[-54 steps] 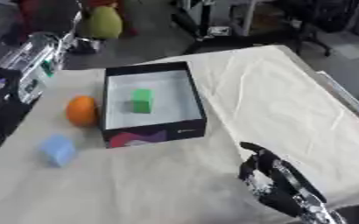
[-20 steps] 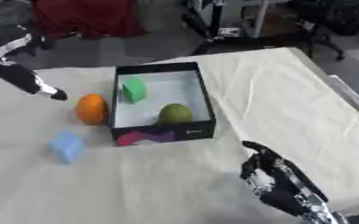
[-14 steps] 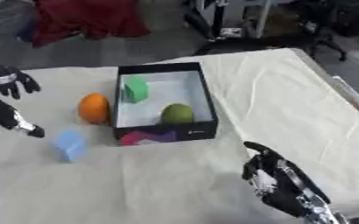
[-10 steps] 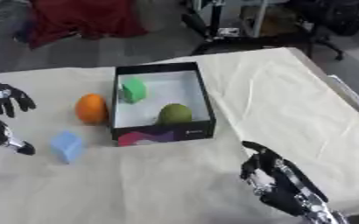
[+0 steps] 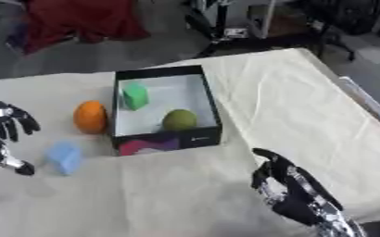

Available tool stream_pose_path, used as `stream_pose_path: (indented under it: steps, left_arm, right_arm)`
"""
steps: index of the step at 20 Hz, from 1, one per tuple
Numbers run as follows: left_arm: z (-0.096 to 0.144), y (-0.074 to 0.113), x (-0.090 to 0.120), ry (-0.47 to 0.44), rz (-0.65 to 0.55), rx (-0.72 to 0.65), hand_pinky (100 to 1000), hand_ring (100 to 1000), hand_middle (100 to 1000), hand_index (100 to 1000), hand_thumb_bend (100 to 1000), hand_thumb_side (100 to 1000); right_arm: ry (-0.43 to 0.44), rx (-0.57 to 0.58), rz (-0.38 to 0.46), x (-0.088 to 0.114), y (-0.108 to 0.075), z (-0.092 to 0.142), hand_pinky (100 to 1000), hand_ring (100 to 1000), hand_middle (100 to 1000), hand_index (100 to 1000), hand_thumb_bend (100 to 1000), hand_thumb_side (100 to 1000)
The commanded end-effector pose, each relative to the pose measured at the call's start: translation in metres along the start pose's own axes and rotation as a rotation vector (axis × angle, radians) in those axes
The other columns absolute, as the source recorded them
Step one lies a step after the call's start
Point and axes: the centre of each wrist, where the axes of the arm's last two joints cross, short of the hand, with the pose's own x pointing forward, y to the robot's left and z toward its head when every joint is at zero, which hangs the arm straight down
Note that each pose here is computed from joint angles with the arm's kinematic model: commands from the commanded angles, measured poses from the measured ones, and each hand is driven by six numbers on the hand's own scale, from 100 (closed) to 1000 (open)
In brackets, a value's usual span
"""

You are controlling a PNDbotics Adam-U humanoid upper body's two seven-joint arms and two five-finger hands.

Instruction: Pick up objects on the table and place them in the box.

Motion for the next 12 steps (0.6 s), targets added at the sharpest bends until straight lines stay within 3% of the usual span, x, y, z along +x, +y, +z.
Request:
stream_pose_path:
  steps: [1, 6, 12]
  left_arm:
    - [-0.002, 0.005, -0.005, 0.117, 0.065, -0.045, 697, 644, 711, 809, 666, 317]
    - [-0.02, -0.007, -0.007, 0.184, 0.061, 0.023, 680, 624, 701, 801, 706, 333]
    - [-0.029, -0.016, 0.008, 0.18, 0.0, 0.1, 664, 606, 684, 792, 783, 342]
  right_arm:
    - [-0.011, 0.004, 0.023, 0.004, -0.006, -0.001, 839, 557, 483, 925, 100, 470]
    - [-0.012, 0.003, 0.021, 0.005, -0.006, -0.001, 839, 557, 483, 925, 100, 470]
    - [-0.014, 0.003, 0.02, 0.005, -0.005, -0.002, 838, 557, 483, 925, 100, 470]
